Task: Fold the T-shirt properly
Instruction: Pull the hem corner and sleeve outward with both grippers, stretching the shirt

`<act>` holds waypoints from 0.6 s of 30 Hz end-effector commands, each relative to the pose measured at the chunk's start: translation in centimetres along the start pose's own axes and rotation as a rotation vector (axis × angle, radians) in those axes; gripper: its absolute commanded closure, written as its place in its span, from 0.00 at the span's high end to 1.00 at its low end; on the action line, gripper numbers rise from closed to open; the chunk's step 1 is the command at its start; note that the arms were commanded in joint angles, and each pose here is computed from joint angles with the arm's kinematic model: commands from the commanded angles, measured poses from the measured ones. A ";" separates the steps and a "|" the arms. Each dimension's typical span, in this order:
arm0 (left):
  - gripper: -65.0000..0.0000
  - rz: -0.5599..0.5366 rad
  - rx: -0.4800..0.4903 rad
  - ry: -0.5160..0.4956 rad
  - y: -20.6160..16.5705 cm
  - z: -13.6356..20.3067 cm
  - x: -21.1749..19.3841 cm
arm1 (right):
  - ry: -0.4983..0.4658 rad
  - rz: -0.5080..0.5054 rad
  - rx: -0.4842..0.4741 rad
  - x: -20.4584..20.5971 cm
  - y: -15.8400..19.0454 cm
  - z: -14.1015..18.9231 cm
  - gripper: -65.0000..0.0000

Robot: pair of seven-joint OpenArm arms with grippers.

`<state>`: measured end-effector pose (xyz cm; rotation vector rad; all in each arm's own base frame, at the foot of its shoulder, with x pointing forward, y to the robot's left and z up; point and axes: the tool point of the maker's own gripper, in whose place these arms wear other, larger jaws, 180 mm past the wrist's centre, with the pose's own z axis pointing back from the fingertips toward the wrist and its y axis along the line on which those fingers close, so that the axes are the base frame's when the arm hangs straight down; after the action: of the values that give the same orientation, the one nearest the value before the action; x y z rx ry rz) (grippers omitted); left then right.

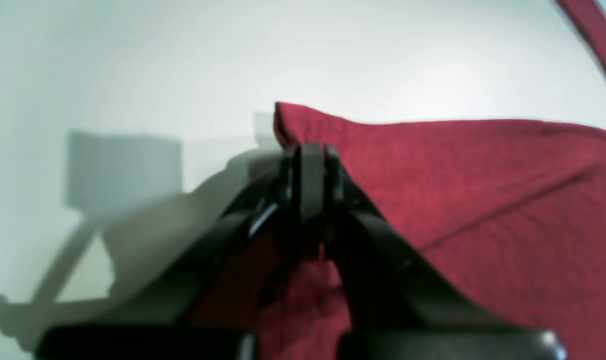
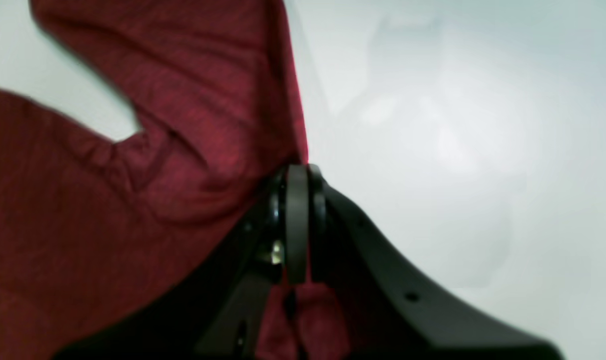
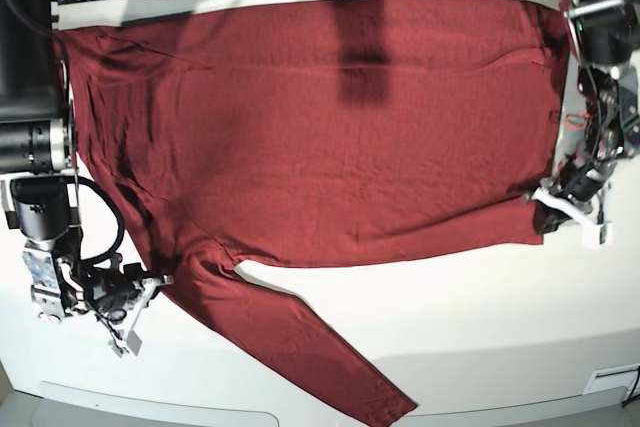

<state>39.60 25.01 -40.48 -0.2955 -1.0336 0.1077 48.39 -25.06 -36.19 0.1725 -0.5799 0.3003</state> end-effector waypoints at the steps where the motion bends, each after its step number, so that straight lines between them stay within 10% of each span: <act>1: 0.00 -0.020 0.004 -0.081 0.1 0.7 2.8 | -0.080 0.006 -0.005 3.2 -0.6 1.5 0.00; 18: 0.00 -0.083 0.014 -0.098 -1.5 6.2 0.2 | -0.125 0.068 0.145 -5.3 1.4 7.7 0.00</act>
<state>33.25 24.36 -38.94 -0.2374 -1.0744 0.0646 38.51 -26.08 -34.79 0.3252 -0.6314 0.3985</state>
